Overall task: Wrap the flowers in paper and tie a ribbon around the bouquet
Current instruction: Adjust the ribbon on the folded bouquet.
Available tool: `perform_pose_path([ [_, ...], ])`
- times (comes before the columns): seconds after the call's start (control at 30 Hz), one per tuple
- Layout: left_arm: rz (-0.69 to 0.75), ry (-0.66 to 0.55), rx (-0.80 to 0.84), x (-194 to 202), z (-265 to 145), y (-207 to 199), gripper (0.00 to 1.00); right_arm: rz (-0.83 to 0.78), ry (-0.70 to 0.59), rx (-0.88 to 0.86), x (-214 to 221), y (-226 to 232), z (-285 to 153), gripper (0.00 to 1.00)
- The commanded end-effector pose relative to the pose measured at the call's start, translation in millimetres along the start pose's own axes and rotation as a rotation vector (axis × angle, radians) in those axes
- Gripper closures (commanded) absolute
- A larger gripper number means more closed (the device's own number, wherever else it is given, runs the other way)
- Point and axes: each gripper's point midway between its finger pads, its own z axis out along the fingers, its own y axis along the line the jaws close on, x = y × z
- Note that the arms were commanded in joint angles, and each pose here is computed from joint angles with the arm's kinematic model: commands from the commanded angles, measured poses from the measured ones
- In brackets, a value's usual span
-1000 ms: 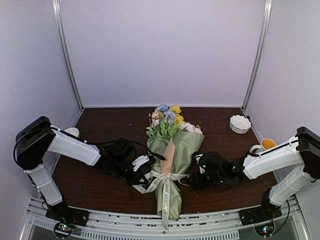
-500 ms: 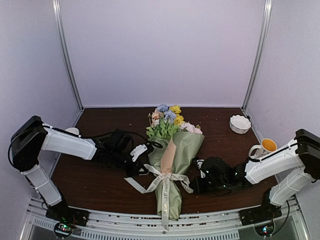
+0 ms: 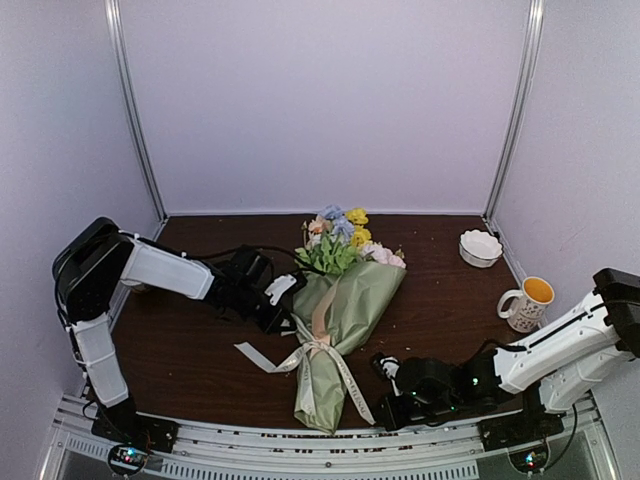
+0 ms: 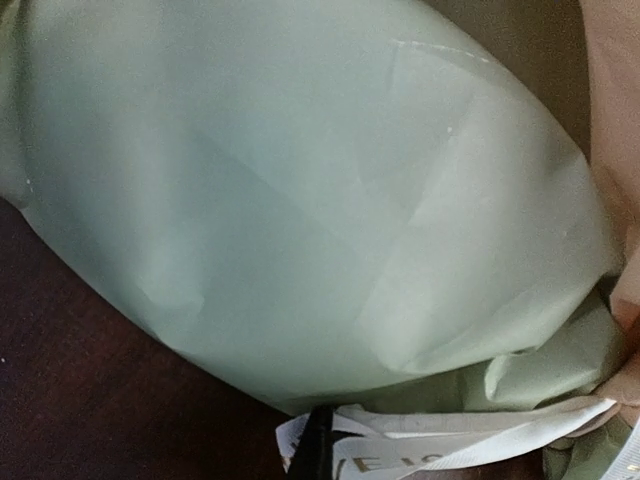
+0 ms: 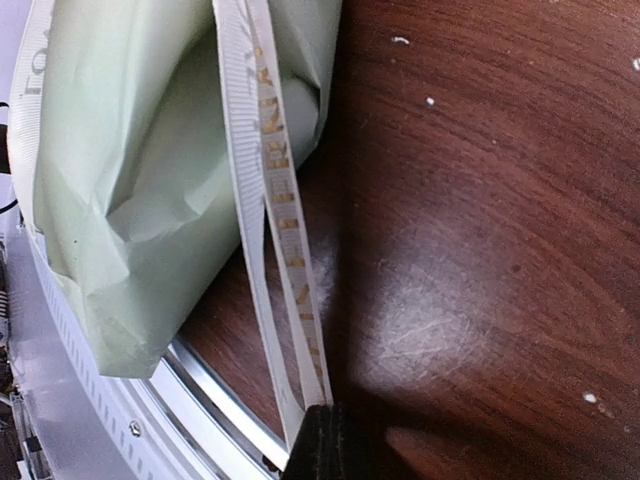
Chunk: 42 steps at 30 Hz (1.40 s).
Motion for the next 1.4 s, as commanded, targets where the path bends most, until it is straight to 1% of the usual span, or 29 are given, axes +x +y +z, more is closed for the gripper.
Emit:
perform_pose_path([
  [0.0, -0.038, 0.006, -0.06, -1, 4, 20, 1.0, 0.032, 0.158, 0.149, 51, -48, 2, 1.0],
  [0.17, -0.044, 0.018, -0.063, 5, 6, 21, 1.0, -0.016, 0.153, 0.187, 43, -46, 1, 1.0],
  [0.27, -0.04, 0.027, -0.078, 10, 6, 24, 1.0, -0.012, 0.147, 0.189, 42, -49, -1, 1.0],
  [0.33, -0.037, 0.026, -0.058, 11, 6, 20, 1.0, -0.007, 0.139, 0.186, 40, -50, -4, 1.0],
  [0.4, -0.021, 0.007, -0.018, 8, 3, 11, 1.0, -0.022, 0.108, 0.182, 29, -45, -8, 1.0],
  [0.43, -0.006, -0.01, -0.004, 6, 1, 7, 1.0, -0.034, 0.086, 0.181, 21, -41, -11, 0.98],
  [0.47, 0.01, -0.019, 0.009, 7, -2, 2, 1.0, -0.04, 0.054, 0.181, 10, -38, -15, 0.93],
  [0.53, 0.04, -0.029, 0.037, 7, -5, -10, 1.0, -0.04, 0.007, 0.185, -9, -38, -22, 0.8],
  [0.6, 0.063, -0.023, 0.064, 11, -6, -22, 0.97, -0.029, -0.042, 0.185, -29, -40, -31, 0.65],
  [0.67, 0.081, -0.02, 0.076, 17, -5, -30, 0.96, -0.023, -0.106, 0.191, -52, -43, -43, 0.57],
  [0.7, 0.082, -0.017, 0.081, 21, -4, -33, 0.95, -0.018, -0.145, 0.191, -64, -44, -52, 0.54],
  [0.8, 0.08, -0.004, 0.114, 27, 4, -47, 0.95, -0.004, -0.236, 0.232, -93, -58, -76, 0.51],
  [0.9, 0.128, 0.0, 0.151, 24, 12, -70, 0.95, 0.017, -0.317, 0.308, -112, -81, -103, 0.47],
  [1.03, 0.18, -0.015, 0.203, 14, 18, -99, 0.95, 0.076, -0.395, 0.356, -129, -112, -129, 0.44],
  [1.17, 0.223, -0.021, 0.245, 9, 18, -121, 0.94, 0.094, -0.434, 0.346, -139, -122, -141, 0.41],
  [1.23, 0.262, -0.009, 0.259, 10, 18, -131, 0.9, 0.092, -0.426, 0.344, -142, -125, -141, 0.41],
  [1.3, 0.267, -0.003, 0.261, 11, 17, -133, 0.87, 0.09, -0.407, 0.344, -144, -127, -139, 0.4],
  [1.33, 0.269, -0.008, 0.241, 11, 14, -130, 0.82, 0.091, -0.403, 0.338, -146, -127, -137, 0.4],
  [1.37, 0.268, -0.019, 0.219, 10, 10, -125, 0.74, 0.09, -0.407, 0.334, -148, -128, -137, 0.4],
])
